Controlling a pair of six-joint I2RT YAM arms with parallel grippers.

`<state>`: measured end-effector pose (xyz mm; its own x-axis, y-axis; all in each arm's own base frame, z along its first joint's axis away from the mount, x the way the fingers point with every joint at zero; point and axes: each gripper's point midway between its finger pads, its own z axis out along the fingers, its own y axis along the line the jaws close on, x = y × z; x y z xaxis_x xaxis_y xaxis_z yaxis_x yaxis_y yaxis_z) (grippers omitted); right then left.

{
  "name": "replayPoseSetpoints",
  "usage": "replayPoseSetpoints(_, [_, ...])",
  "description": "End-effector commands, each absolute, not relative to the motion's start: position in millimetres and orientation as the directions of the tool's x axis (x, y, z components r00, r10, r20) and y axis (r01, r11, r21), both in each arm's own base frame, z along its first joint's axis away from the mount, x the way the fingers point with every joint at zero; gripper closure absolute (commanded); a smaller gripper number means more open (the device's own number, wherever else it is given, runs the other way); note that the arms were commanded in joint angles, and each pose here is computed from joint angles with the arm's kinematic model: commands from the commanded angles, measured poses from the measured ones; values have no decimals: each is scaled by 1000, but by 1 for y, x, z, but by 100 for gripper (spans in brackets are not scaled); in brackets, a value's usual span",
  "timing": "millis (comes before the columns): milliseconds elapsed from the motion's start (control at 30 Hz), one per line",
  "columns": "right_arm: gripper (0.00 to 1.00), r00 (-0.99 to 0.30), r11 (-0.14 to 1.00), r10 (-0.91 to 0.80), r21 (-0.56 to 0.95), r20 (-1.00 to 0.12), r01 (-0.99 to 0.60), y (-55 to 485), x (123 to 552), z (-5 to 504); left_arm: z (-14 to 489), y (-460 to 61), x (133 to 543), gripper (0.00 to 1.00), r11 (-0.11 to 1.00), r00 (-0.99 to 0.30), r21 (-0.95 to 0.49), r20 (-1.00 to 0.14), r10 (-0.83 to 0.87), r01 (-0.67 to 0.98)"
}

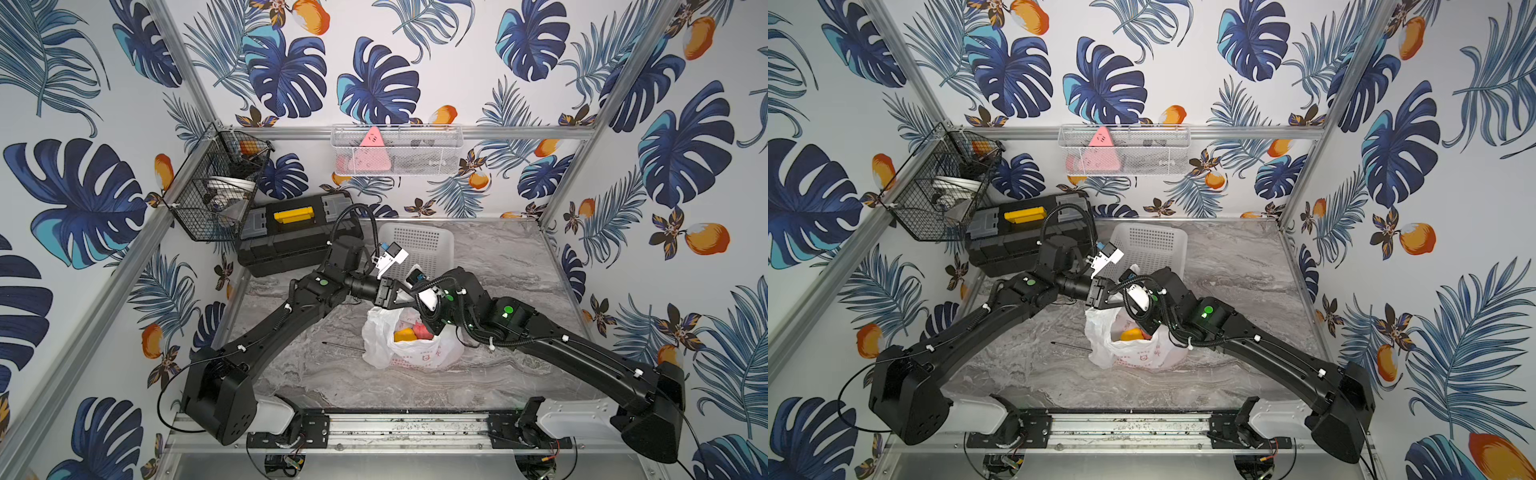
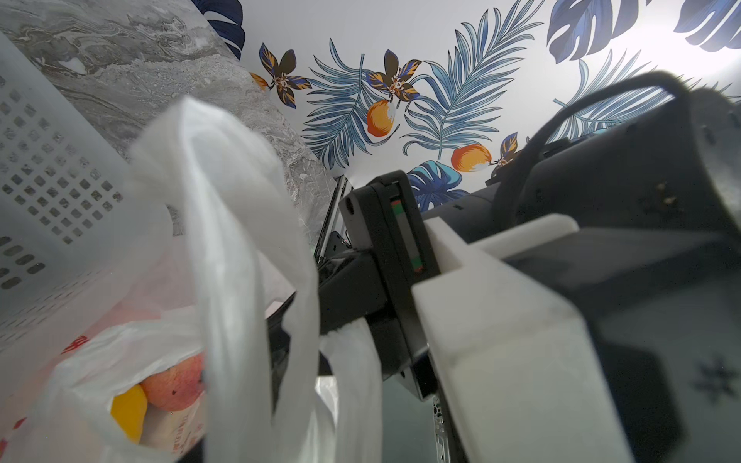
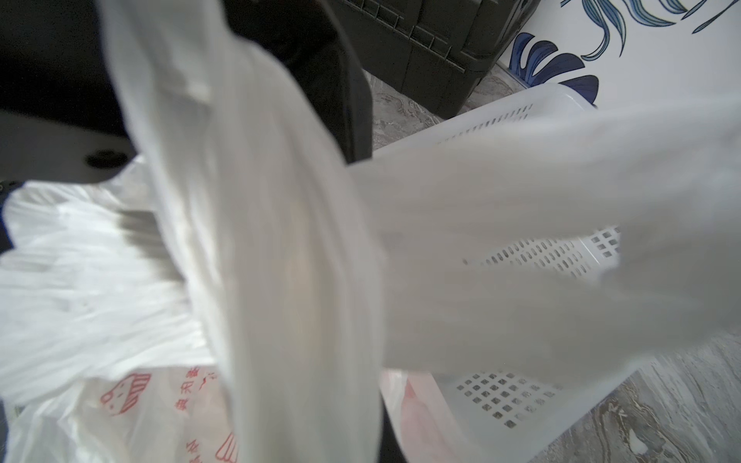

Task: Place the peach into a plastic bag & tie a knot
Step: Cross the plastic bag at the center of the board.

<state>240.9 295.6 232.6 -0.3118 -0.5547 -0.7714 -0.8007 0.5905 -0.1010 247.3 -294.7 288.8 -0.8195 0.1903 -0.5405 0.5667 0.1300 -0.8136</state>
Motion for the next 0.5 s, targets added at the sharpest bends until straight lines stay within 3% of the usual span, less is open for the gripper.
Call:
replayPoseSetpoints(0, [100,-295,567,-547,-87,-784,-819,301,237,236,287,-298,259,44,158,-810,-796,-560,175,585])
replayPoseSetpoints(400, [100,-303,577,-552,-93,-777,-811,298,238,231,276,-296,278,75,253,-821,-782,-548,159,570])
replayPoseSetpoints(467, [95,-307,579,-548,-88,-778,-810,298,237,233,279,-296,279,80,246,-815,-778,-558,153,579])
